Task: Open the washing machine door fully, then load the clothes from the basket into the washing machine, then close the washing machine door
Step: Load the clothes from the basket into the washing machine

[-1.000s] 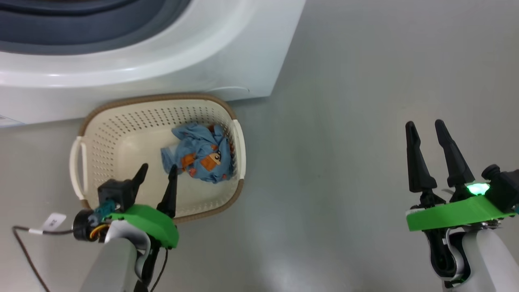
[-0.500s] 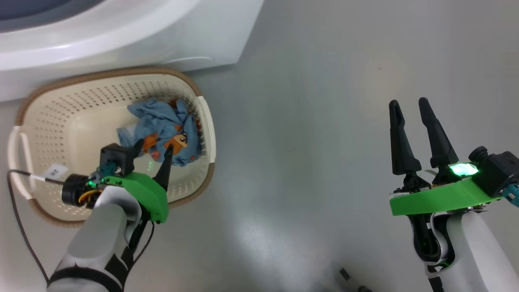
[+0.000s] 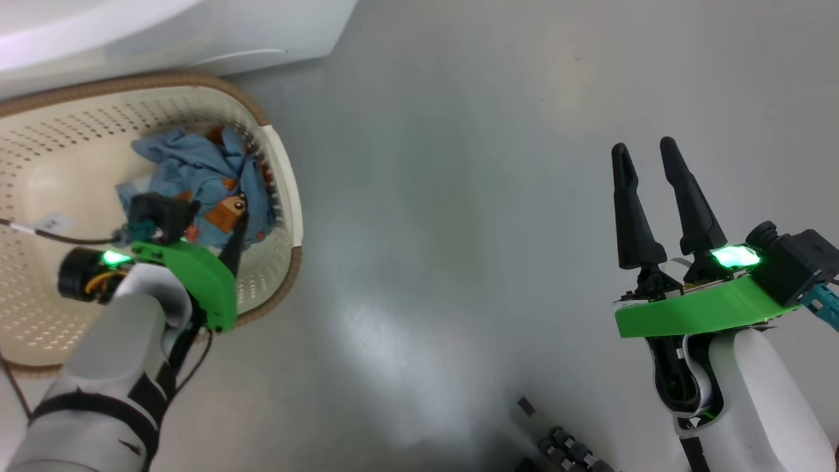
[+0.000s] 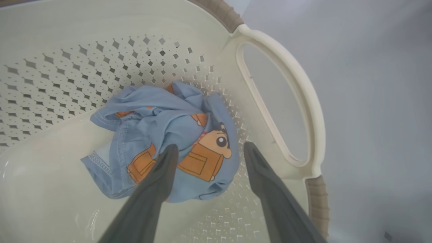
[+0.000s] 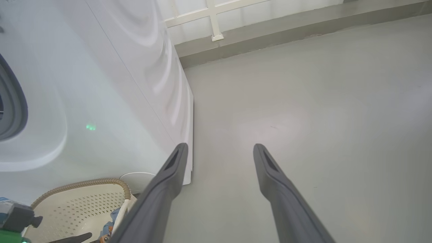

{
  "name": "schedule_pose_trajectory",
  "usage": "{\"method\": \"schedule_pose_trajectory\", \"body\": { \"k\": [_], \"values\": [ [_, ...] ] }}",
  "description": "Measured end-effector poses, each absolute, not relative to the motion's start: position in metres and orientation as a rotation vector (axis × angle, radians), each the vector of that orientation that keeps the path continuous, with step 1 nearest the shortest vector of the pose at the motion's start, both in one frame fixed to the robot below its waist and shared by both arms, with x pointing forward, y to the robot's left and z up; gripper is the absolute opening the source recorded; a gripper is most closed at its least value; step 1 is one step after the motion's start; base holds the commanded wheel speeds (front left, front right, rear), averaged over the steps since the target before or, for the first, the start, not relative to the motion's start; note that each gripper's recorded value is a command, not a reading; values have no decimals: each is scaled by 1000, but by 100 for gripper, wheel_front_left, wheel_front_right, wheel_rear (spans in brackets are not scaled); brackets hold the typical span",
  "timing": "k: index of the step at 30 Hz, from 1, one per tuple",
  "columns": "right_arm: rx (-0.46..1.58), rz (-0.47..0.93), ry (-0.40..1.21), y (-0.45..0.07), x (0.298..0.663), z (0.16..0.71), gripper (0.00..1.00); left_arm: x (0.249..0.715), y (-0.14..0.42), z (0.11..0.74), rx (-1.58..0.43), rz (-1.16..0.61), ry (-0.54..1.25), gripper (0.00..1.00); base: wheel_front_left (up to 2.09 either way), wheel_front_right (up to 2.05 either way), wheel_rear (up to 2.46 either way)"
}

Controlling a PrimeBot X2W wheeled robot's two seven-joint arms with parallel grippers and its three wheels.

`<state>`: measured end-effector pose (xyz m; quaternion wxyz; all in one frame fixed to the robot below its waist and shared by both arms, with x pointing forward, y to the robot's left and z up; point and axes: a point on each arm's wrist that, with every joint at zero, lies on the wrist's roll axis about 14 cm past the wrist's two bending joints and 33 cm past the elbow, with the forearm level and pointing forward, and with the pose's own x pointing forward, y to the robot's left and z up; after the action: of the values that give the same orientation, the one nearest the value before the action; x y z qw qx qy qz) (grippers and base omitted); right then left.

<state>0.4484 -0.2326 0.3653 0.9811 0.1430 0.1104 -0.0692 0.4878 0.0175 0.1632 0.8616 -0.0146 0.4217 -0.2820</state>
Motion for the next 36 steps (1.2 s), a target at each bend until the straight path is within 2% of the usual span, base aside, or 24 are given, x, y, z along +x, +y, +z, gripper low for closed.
{"method": "schedule_pose_trajectory", "body": {
  "k": [21,23,24,25,36],
  "values": [
    [282,-167,265,-239,447,347,100,501,12,121,-5,-606,980,100,0,0,0],
    [283,-169,263,-239,446,348,100,499,12,120,-1,-610,987,40,0,0,0],
    [283,-169,261,-239,447,348,100,499,11,120,0,-610,991,17,0,0,0],
    [283,-168,258,-239,447,349,100,499,12,120,-2,-608,991,0,0,0,0],
    [294,-153,210,-236,451,367,100,510,16,146,-64,-545,945,0,0,0,0]
  ]
}}
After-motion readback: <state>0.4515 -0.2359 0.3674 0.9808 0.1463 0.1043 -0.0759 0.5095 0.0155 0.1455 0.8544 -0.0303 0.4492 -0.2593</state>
